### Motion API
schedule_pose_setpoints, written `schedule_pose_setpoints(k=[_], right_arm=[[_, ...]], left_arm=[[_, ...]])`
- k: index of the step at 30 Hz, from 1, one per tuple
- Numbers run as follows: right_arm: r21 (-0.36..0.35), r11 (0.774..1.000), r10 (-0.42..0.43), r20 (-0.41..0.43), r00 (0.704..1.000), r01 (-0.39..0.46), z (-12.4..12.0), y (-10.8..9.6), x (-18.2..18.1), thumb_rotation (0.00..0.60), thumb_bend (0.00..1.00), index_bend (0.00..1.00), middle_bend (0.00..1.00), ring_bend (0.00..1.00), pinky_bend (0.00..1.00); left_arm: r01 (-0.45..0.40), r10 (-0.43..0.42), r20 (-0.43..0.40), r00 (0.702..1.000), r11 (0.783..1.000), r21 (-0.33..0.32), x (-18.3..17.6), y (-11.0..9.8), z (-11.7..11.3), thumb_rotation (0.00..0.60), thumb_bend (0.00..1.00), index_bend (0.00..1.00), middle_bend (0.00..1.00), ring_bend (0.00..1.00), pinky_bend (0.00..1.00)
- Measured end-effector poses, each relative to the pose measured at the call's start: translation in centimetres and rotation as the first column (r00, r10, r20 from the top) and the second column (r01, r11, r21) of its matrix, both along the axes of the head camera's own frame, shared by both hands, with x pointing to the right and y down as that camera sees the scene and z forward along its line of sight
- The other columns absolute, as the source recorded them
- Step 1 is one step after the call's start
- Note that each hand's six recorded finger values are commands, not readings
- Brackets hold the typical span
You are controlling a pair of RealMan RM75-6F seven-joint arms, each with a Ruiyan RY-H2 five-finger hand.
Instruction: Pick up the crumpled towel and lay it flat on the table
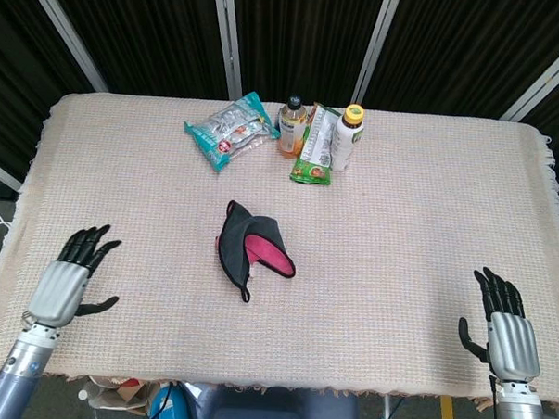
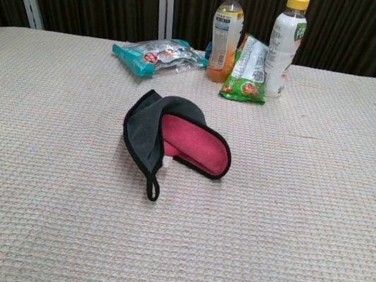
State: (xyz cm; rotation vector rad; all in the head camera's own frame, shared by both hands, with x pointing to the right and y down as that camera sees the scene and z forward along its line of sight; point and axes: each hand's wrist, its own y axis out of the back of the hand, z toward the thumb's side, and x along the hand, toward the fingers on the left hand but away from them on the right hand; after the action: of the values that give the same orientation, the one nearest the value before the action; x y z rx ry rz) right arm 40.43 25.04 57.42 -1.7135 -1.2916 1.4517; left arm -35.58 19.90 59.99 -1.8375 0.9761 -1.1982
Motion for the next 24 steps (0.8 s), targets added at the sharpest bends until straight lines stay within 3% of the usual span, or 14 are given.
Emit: schedule_pose_setpoints(k=[4,9,19,24], right_arm=[[-0.002,1.000,0.014,0.003,1.000,-0.014,0.1,-0.2,0.3,0.600,0.48,0.00,0.00,0.00,0.00],[-0.009,0.999,0.038,0.009,0.999,-0.038,0.3,-0.4,0.9,0.600,0.48,0.00,0.00,0.00,0.00],[-0.019,0.998,0.065,0.021,0.998,-0.064,0.5,-0.7,1.7,0.600,0.48,0.00,0.00,0.00,0.00],[-0.019,0.997,0.070,0.023,0.997,-0.069,0.5,-0.9,1.8,0.600,0.48,0.00,0.00,0.00,0.00]], left_arm=[[-0.105,0.105,0.006,0.994,0.994,0.001,4.2,-1.0,1.2,0.600,0.12,0.34,0.05,0.00,0.00],[-0.226,0.226,0.005,0.974,0.974,0.012,10.2,-1.4,3.1,0.600,0.12,0.35,0.07,0.00,0.00],[-0.337,0.337,0.009,0.942,0.941,0.023,18.1,-1.7,6.1,0.600,0.15,0.30,0.07,0.00,0.00],[-0.380,0.378,0.045,0.925,0.924,0.037,20.7,-2.3,7.1,0.600,0.16,0.35,0.09,0.00,0.00]])
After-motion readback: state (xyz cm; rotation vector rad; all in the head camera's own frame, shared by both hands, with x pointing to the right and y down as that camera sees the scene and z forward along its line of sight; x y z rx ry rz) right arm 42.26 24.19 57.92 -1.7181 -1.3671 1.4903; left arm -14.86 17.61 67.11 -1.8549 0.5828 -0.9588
